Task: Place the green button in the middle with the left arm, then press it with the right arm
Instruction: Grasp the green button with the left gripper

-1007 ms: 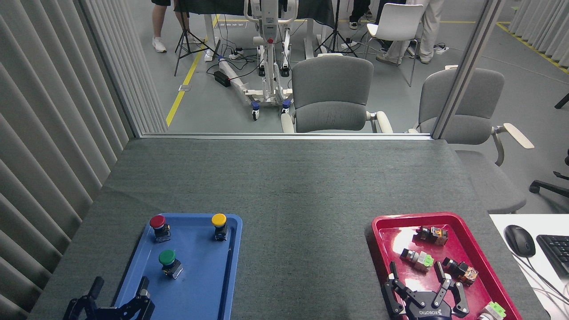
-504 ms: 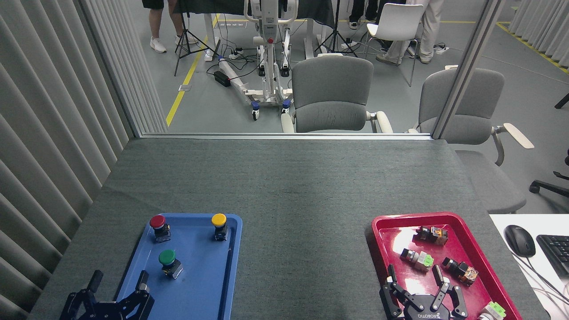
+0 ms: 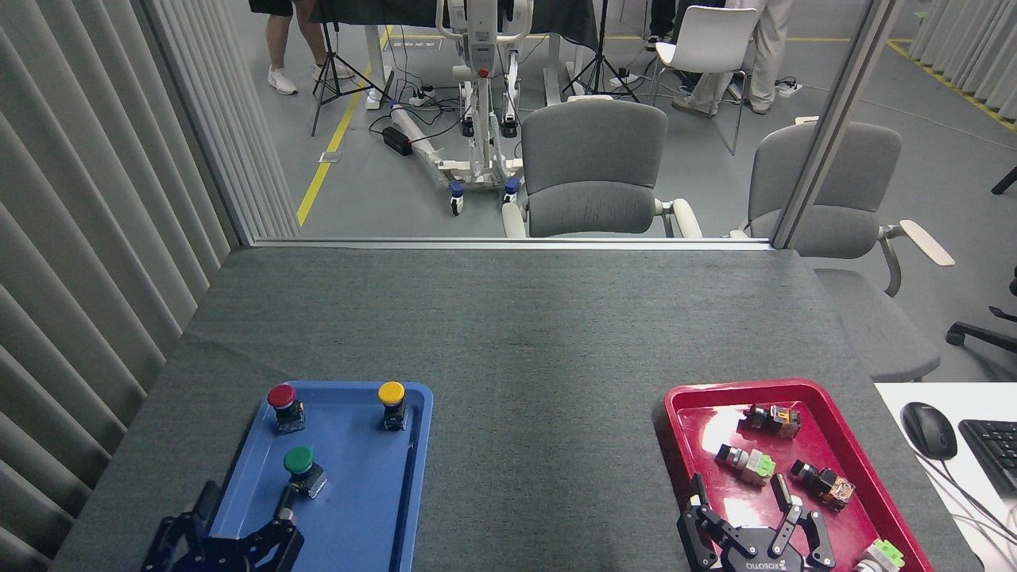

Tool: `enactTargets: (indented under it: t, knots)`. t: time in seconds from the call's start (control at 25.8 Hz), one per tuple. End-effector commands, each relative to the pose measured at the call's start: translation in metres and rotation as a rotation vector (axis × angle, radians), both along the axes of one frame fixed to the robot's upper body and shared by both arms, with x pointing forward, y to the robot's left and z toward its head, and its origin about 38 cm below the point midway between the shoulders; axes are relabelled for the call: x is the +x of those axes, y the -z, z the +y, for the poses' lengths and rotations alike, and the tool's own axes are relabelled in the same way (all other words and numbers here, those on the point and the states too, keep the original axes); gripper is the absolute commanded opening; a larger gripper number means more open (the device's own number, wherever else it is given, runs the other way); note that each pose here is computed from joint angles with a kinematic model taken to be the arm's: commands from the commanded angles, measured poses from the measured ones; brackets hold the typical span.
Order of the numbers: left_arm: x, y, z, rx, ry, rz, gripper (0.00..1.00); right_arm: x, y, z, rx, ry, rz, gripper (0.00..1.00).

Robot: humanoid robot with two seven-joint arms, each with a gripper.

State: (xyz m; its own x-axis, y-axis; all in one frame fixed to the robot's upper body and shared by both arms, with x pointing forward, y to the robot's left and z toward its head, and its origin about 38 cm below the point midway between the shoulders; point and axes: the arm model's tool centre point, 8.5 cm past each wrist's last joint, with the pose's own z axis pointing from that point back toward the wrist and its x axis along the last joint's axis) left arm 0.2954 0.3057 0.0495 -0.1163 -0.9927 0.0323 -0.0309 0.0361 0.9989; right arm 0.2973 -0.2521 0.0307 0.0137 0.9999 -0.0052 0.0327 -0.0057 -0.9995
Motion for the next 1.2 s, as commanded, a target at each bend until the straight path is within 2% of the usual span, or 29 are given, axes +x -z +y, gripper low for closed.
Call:
enactTargets:
  t: [0.0,0.12,0.39,0.58,0.85,1.16]
  knots:
    - [0.014,0.019,-0.018,0.02,0.083,0.066,0.99,0.0,-0.001,0.0,-0.002,0.004,-0.005,1.0]
    - [0.034,0.027,-0.02,0.032,0.094,0.094,0.99,0.0,0.0,-0.001,-0.002,0.007,-0.002,1.0]
    - [0.045,0.056,0.01,0.07,0.051,0.197,0.99,-0.002,0.001,-0.003,-0.011,0.004,0.003,1.0]
    - [0.051,0.056,0.009,0.066,0.072,0.199,0.99,-0.005,0.004,-0.004,-0.002,0.02,0.014,1.0]
    - [0.063,0.083,0.005,0.068,0.093,0.271,0.99,-0.006,0.005,-0.007,-0.003,0.025,0.021,1.0]
    - [0.08,0.081,0.005,0.088,0.102,0.265,0.99,0.007,-0.006,-0.007,-0.006,0.014,-0.015,1.0]
